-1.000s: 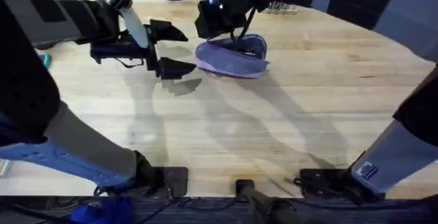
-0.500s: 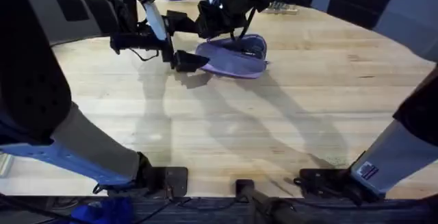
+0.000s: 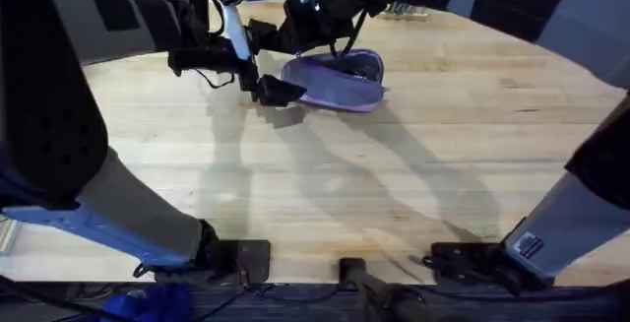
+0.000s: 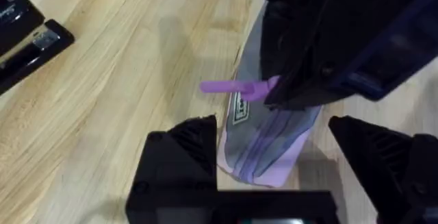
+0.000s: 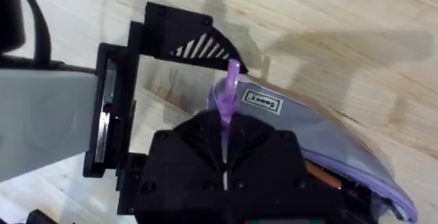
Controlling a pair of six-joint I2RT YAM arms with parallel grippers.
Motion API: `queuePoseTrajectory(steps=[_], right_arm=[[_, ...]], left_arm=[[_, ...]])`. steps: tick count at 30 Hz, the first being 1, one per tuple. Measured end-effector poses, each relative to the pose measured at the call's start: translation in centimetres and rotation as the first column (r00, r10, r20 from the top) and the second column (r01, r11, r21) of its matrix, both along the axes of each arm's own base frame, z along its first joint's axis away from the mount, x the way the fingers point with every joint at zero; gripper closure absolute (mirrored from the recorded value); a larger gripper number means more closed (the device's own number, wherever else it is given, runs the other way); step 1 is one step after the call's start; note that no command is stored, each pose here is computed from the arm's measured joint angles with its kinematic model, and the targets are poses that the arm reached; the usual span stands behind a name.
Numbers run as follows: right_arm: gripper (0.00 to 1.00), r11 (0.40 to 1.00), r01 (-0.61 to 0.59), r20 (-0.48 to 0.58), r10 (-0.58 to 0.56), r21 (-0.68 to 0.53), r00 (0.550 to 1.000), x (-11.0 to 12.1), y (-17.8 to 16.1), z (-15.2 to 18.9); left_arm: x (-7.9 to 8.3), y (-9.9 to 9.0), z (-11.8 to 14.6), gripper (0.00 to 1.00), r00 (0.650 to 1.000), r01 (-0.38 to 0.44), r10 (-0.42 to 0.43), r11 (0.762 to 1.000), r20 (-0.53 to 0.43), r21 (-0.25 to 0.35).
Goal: Unzip the bag, pick up the pens from the table one at a time and place them inside, then zip the bag closed.
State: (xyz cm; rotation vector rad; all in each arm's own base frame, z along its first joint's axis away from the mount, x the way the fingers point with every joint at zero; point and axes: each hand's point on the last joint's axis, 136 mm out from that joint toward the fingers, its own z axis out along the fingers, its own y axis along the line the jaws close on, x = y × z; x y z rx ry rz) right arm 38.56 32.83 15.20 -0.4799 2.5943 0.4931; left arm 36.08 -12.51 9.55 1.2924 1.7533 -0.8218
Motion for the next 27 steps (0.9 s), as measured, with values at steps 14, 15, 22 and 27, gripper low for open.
queuePoseTrajectory(steps=[14, 15, 22, 27], right_arm=[[0.97, 1.0, 0.001, 0.003, -0.001, 0.0, 1.0, 0.07, 0.01, 0.03], [0.97, 1.0, 0.001, 0.003, -0.001, 0.0, 1.0, 0.07, 0.01, 0.02], [0.97, 1.0, 0.001, 0.003, -0.001, 0.0, 1.0, 0.07, 0.01, 0.03], [0.97, 1.0, 0.001, 0.003, -0.001, 0.0, 1.0, 0.07, 0.01, 0.04]], left_arm=[[-0.05, -0.11, 0.17, 0.265, 1.0, 0.0, 0.0, 1.0, -0.007, -0.013], [-0.07, -0.15, 0.25, 0.308, 1.0, 0.001, -0.001, 1.0, -0.007, -0.018], [-0.02, -0.28, 0.54, 0.812, 1.0, 0.003, -0.004, 0.999, -0.004, -0.035], [-0.06, -0.39, 0.54, 0.948, 1.0, 0.006, -0.007, 0.999, -0.004, -0.035]])
